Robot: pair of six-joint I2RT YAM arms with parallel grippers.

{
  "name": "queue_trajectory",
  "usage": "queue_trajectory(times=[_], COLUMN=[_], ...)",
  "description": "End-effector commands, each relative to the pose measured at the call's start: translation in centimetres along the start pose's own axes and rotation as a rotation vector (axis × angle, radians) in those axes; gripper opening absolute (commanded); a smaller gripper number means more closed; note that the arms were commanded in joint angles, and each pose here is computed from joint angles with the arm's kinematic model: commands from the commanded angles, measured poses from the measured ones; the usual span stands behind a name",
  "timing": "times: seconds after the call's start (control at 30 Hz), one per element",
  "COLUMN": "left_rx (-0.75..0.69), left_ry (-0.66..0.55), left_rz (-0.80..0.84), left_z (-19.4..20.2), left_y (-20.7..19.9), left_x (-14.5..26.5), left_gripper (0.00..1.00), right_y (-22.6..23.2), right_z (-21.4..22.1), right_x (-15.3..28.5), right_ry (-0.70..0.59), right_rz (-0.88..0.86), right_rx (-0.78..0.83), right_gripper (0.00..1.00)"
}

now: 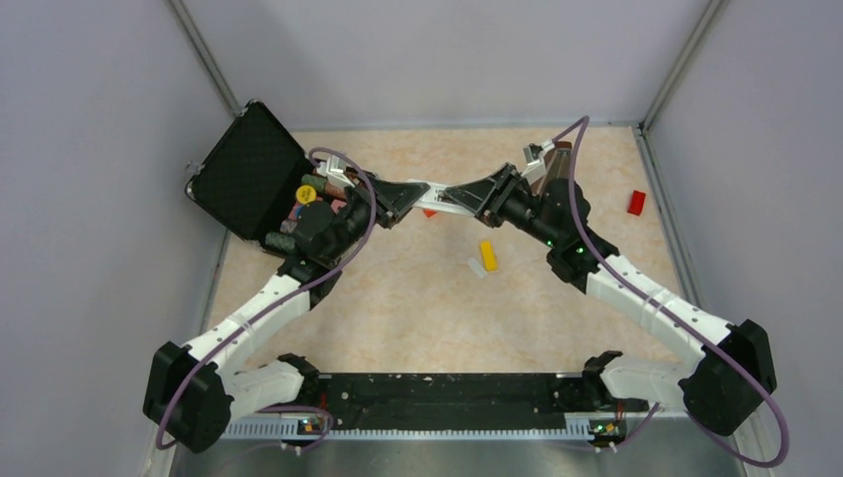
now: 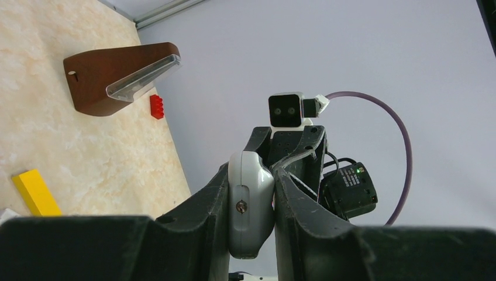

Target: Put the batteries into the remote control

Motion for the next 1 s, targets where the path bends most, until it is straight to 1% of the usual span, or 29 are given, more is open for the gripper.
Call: queue_trajectory(times=[0.0, 0.03, 0.07, 0.1, 0.17, 0.23, 0.27, 0.37, 0.5, 0.57, 0.63, 0.73, 0.77, 0.87, 0.93, 0.97], left_rx=[-0.087, -0.088, -0.089, -0.091, -0.095, -0.096, -0.094, -0.094, -0.103, -0.112, -0.138, -0.157, -0.160, -0.164, -0.163, -0.163], left_ry=[0.010, 0.008, 0.006, 0.005, -0.010, -0.031, -0.046, -0.092, -0.118, -0.138, -0.166, -0.197, -0.206, -0.216, -0.223, -0.228], left_rz=[0.077, 0.076, 0.074, 0.073, 0.057, 0.031, 0.020, -0.009, -0.054, -0.103, -0.152, -0.239, -0.260, -0.305, -0.331, -0.338], left_z=[-0.2, -0.2, -0.3, -0.3, -0.5, -0.7, -0.8, -1.3, -2.1, -2.7, -3.4, -4.2, -4.5, -4.7, -4.7, -4.8], left_y=[-2.3, -2.3, -2.3, -2.3, -2.1, -1.5, -1.2, -0.3, 1.1, 2.2, 3.3, 5.1, 5.7, 6.7, 7.3, 7.5], left_x=[0.0, 0.0, -0.1, -0.1, -0.1, 0.0, 0.0, 0.6, 1.5, 2.2, 3.0, 4.4, 4.9, 5.9, 6.4, 6.7], left_gripper=[0.00, 0.00, 0.00, 0.00, 0.00, 0.00, 0.00, 0.00, 0.00, 0.00, 0.00, 0.00, 0.00, 0.00, 0.00, 0.00], right_y=[1.0, 0.9, 0.9, 1.0, 1.1, 1.5, 1.6, 1.6, -0.1, -2.1, -4.8, -9.2, -10.6, -13.7, -15.3, -16.1], right_z=[0.5, 0.6, 0.6, 0.6, 0.5, 0.2, 0.0, -1.0, -2.4, -2.8, -2.7, -1.8, -1.2, 0.5, 1.5, 2.0], right_x=[-0.1, 0.0, 0.0, 0.0, 0.1, 0.3, 0.4, 0.9, 1.8, 2.3, 2.8, 3.0, 2.8, 2.2, 1.5, 1.1], right_ry=[0.053, 0.056, 0.057, 0.059, 0.058, 0.042, 0.034, 0.011, -0.024, -0.037, -0.029, 0.044, 0.083, 0.166, 0.206, 0.219], right_rz=[-0.010, -0.005, -0.004, -0.005, -0.001, 0.000, 0.003, 0.019, 0.100, 0.198, 0.335, 0.534, 0.586, 0.715, 0.795, 0.828], right_rx=[0.061, 0.064, 0.064, 0.064, 0.061, 0.062, 0.062, 0.061, 0.046, 0.029, 0.043, 0.090, 0.107, 0.175, 0.200, 0.202], right_gripper=[0.27, 0.27, 0.30, 0.37, 0.54, 0.67, 0.71, 0.75, 0.76, 0.76, 0.73, 0.63, 0.57, 0.53, 0.51, 0.49])
Point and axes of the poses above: each gripper's point midway between its finger pads, its own x axis back along the fingers, its own y axis along the line the jaws close on, z = x × y, the point moved 4 cm from there along x, back along the fingers, and after that the axes turned 2 degrees about -x, right-handed, at the moved point
